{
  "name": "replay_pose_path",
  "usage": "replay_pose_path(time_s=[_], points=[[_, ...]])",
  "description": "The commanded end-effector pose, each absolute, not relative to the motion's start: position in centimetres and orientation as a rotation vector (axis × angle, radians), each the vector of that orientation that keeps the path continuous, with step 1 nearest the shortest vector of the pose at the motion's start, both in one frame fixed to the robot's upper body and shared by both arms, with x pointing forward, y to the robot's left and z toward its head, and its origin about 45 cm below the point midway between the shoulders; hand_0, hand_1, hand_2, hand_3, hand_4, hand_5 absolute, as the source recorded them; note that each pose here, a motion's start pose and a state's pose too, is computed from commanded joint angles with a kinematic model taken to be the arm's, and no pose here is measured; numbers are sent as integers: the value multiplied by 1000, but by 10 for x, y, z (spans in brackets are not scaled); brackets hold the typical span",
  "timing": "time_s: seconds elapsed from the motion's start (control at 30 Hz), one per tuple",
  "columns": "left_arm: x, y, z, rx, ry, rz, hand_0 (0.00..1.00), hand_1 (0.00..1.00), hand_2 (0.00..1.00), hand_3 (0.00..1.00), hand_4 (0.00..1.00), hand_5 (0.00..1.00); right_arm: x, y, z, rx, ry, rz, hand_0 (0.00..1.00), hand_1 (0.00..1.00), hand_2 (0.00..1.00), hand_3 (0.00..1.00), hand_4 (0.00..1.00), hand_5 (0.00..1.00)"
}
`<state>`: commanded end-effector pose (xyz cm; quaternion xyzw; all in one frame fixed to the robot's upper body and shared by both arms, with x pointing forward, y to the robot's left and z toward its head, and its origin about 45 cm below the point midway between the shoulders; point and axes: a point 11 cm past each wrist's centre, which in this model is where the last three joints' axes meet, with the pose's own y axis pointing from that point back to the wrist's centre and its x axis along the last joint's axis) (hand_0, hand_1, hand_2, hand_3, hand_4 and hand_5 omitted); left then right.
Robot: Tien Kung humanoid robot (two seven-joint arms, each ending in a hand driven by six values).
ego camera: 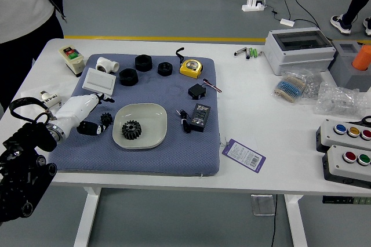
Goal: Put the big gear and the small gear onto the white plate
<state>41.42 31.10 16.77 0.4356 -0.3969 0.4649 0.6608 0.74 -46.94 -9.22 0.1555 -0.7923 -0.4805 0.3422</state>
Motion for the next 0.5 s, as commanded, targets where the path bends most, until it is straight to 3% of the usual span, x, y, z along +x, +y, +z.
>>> replay_pose_path(time_s=[0.3,0.33,0.5], points=[[418,314,165,999,-885,1053,697,718,763,719,773,2,8,-470,-92,402,-2065,-1248,710,709,734,563,793,650],[418,314,165,1000,-885,1053,614,620,633,637,700,2,9,-470,-92,402,-2065,-1248,710,709,734,562,793,650],[419,314,164,1006,-877,1048,614,620,633,637,700,2,9,-470,-92,403,-2067,-1249,710,709,734,562,793,650]])
